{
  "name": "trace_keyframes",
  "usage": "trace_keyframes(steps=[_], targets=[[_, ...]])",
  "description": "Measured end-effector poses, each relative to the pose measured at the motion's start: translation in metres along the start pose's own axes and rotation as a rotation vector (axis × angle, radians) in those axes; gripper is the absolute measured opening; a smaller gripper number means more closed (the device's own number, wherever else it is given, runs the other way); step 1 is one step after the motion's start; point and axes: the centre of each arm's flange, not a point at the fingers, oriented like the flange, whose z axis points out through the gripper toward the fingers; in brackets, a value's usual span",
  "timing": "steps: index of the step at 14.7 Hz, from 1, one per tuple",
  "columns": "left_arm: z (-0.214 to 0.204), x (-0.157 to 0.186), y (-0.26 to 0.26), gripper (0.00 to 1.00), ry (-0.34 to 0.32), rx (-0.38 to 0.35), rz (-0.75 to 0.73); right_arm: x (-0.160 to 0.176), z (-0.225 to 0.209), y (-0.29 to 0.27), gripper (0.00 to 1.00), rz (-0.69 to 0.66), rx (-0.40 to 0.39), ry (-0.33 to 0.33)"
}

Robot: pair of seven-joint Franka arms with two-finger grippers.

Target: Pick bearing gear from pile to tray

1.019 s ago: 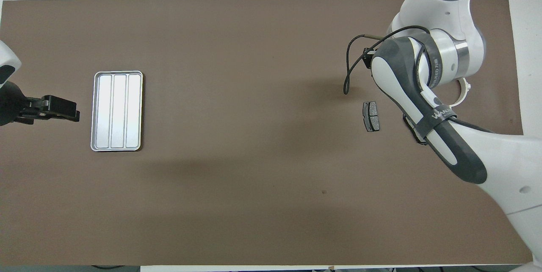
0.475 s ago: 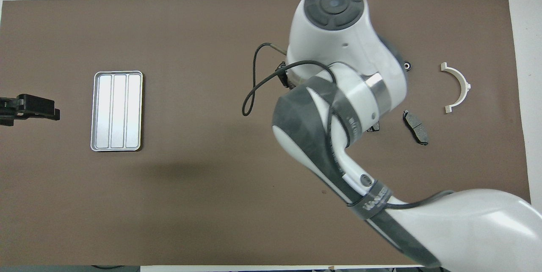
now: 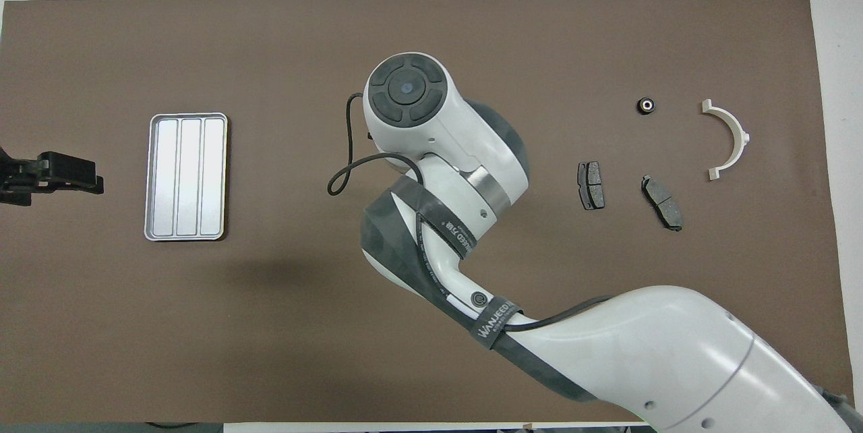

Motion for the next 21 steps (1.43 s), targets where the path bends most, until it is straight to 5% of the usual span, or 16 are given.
trace_keyframes(steps=[6,14,16,21], targets=[[0.004,-0.004,0.0,1.0,0.021,-0.001,-0.006,-0.008,0.093,-0.017,0.23,-0.011,0.054,0.025],[0.006,-0.003,0.006,1.0,0.038,-0.001,0.004,-0.011,0.112,-0.01,0.24,-0.047,0.096,0.05],[0.008,-0.002,0.006,1.0,0.047,-0.002,-0.002,-0.008,0.112,-0.009,0.37,-0.045,0.087,0.055],[0.017,-0.001,0.034,1.0,0.067,-0.005,-0.037,0.041,0.085,0.003,0.93,-0.054,-0.051,0.092]])
